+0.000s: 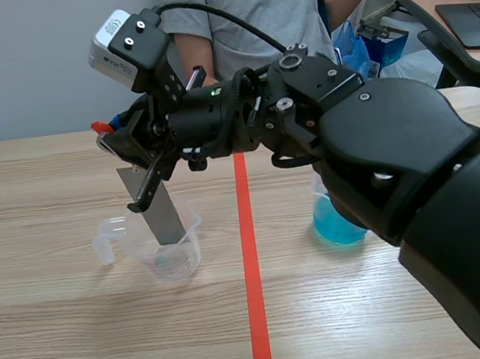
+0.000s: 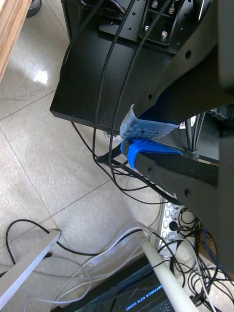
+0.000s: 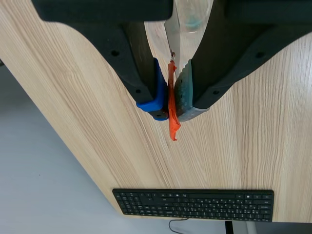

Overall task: Do the redox reaction experiment.
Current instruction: 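Put the plate into the left beaker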

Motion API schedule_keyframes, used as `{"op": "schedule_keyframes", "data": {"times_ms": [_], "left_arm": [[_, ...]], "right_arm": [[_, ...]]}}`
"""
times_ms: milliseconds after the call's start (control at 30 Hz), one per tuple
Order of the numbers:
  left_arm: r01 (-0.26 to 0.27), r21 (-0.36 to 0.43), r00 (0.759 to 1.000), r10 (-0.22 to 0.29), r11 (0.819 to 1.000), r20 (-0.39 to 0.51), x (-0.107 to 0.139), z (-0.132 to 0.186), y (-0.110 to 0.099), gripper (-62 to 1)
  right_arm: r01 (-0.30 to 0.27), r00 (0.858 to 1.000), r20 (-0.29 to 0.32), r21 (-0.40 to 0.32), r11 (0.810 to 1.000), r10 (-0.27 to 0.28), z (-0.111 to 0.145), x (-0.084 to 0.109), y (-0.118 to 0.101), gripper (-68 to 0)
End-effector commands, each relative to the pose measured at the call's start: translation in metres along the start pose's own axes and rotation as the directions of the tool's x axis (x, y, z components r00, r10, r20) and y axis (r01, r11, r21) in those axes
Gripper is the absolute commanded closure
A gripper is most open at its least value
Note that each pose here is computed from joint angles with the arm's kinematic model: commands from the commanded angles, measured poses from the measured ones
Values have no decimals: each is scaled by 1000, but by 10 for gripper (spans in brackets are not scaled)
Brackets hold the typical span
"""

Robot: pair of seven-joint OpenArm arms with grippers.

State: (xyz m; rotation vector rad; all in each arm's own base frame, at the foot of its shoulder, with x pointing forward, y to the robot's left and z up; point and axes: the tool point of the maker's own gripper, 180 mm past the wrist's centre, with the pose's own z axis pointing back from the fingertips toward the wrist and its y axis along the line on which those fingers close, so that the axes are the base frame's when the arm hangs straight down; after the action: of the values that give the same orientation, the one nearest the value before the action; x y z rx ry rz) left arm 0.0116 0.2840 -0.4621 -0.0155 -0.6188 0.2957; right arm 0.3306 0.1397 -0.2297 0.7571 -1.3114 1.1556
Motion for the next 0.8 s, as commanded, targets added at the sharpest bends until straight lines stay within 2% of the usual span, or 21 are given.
{"op": "schedule_keyframes", "data": {"times_ms": [0, 433, 533, 600, 667, 767], "left_arm": [[-4, -1, 1000, 4, 1000, 16, 4, 2, 0, -36], [-3, -1, 1000, 3, 1000, 16, 4, 2, 0, -36], [-3, 2, 1000, 3, 1000, 16, 4, 2, 1, -36], [-2, 7, 1000, 2, 1000, 16, 4, 2, 2, -41], [-1, 13, 1000, 1, 1000, 16, 4, 2, 3, -65], [-1, 14, 1000, 1, 1000, 16, 4, 2, 3, -119]], "right_arm": [[-25, 998, 58, -10, 1000, 26, -1, 21, -9, -13], [-92, 996, 12, 43, 995, 92, -9, 5, 9, -18], [-94, 996, 10, 48, 994, 94, -9, 4, 10, -121], [-94, 996, 10, 56, 994, 93, -9, 4, 11, -244], [-92, 996, 16, 88, 992, 91, -9, 5, 18, -362], [-95, 994, 61, 129, 987, 88, -12, 12, 31, -461]]}}
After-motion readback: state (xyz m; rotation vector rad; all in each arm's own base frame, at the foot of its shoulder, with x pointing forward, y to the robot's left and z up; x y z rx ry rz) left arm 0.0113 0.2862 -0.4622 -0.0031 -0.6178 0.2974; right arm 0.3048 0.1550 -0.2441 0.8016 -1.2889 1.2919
